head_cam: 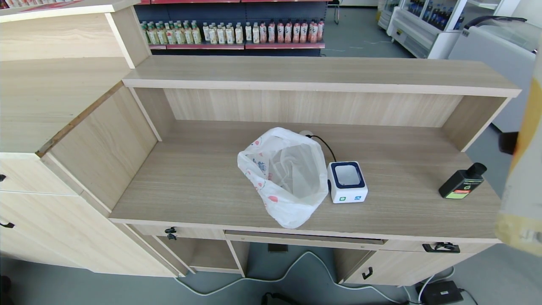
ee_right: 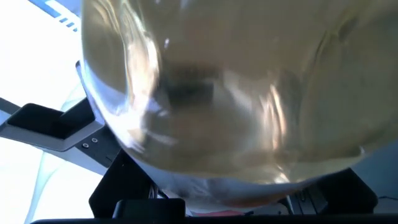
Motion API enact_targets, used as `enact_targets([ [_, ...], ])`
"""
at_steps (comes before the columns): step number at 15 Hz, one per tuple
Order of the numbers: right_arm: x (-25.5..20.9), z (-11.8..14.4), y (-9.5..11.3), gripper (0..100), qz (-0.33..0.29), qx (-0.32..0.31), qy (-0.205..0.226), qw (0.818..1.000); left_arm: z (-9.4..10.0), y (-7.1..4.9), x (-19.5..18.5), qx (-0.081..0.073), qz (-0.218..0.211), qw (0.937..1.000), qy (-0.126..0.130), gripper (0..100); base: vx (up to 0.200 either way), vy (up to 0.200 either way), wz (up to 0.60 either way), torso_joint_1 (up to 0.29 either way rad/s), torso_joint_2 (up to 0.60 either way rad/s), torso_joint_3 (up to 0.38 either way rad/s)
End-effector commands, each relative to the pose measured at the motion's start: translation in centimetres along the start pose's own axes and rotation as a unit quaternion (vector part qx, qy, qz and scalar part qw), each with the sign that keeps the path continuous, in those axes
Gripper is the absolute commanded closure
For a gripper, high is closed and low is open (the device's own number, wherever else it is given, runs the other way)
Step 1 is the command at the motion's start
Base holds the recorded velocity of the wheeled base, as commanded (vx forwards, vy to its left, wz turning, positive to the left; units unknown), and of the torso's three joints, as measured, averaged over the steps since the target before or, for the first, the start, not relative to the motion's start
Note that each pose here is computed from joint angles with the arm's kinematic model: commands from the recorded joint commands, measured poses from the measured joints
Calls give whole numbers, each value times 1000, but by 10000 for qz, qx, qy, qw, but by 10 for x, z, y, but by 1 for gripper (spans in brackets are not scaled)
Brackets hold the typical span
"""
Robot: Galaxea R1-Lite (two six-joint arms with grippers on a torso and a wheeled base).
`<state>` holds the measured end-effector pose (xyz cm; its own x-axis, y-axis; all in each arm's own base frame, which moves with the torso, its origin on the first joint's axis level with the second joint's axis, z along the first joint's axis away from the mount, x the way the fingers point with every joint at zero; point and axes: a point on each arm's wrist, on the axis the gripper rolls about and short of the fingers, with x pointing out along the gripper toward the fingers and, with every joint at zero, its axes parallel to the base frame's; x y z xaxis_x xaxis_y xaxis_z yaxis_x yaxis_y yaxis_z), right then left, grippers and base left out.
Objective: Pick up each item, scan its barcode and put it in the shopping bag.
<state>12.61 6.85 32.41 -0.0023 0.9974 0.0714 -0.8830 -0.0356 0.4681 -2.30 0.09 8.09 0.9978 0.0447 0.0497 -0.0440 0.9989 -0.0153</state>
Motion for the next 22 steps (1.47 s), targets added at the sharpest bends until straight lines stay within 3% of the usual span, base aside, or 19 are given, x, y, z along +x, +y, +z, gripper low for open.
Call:
enact_targets([
  [1,3,-2,-1,100,-107,57,-91,9999,0,0,0,-3,-1,10000,-4,0,0,0,0,0,0,0],
  [10,3,-25,-4,100,-180,120,-25,9998,0,0,0,-3,7,10000,-4,0,0,0,0,0,0,0],
  [19,3,-27,-4,100,-235,80,-53,9997,0,0,0,-3,7,10000,-4,0,0,0,0,0,0,0],
  [20,2,-25,-15,100,-611,-228,-199,9977,0,0,0,4,7,10000,-4,0,0,0,0,0,0,0],
  [22,-18,-21,-67,100,-1800,-1318,-182,9746,0,0,0,-3,-1,10000,-4,0,0,0,0,0,0,0],
])
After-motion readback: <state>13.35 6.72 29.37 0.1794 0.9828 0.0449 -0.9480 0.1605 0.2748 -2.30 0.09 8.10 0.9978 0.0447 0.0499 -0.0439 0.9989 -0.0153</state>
